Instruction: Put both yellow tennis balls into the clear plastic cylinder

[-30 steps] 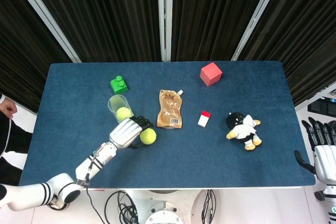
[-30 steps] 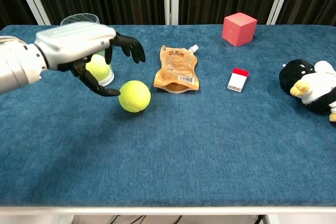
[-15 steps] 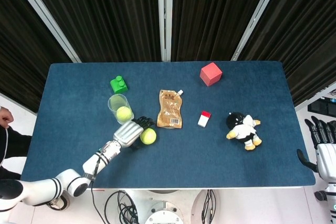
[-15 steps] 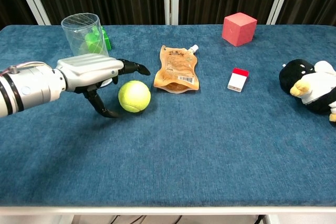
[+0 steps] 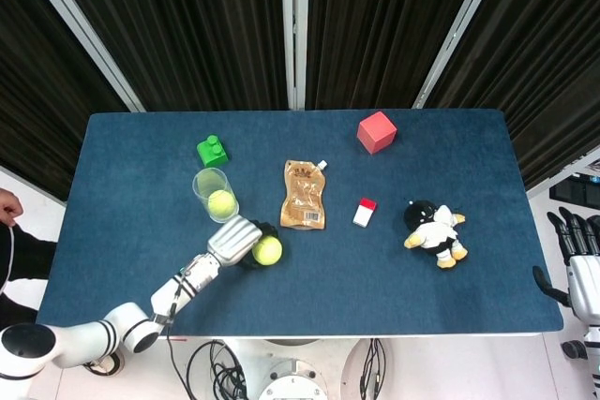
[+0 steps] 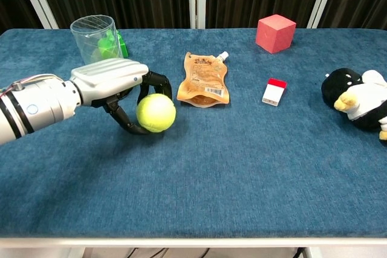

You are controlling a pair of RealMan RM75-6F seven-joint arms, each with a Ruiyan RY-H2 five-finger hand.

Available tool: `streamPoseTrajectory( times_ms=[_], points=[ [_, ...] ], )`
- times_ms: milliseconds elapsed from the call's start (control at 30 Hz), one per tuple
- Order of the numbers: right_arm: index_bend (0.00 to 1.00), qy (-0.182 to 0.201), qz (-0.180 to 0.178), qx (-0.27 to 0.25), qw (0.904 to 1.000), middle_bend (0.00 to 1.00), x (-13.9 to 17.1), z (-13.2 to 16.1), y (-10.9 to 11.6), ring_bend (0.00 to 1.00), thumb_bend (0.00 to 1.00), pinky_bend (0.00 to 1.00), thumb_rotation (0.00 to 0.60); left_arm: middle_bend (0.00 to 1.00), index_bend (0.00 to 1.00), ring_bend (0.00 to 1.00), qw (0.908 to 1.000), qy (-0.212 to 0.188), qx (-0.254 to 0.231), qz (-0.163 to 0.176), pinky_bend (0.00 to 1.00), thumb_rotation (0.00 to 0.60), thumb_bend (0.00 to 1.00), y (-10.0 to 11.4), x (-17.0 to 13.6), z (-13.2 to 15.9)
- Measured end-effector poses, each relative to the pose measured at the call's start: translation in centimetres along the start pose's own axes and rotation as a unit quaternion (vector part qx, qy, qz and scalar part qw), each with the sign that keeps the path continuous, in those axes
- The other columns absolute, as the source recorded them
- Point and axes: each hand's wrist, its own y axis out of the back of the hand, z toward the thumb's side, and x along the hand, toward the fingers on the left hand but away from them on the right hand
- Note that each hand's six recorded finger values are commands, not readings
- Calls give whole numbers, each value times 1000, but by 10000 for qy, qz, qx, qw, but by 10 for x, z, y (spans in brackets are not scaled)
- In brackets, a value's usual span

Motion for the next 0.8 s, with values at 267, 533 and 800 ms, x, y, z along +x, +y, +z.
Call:
streamPoseTrajectory(
  times_ms=[267,533,800],
  points=[
    [0,10,-10,1,10000,0,1,0,1,0,273,0,600,608,679,604,9993,-107,-284,234,893,600,198,17,-9,10],
    [0,56,31,-8,10000,0,2,3,1,0,272,0,600,616,680,604,9951,16,-174,970,892,600,197,95,-32,4],
    [0,116,36,-1,9999,0,2,6,-1,0,273,0,600,615,688,598,9850,1045,221,1359,891,600,198,156,-50,-51]
  ],
)
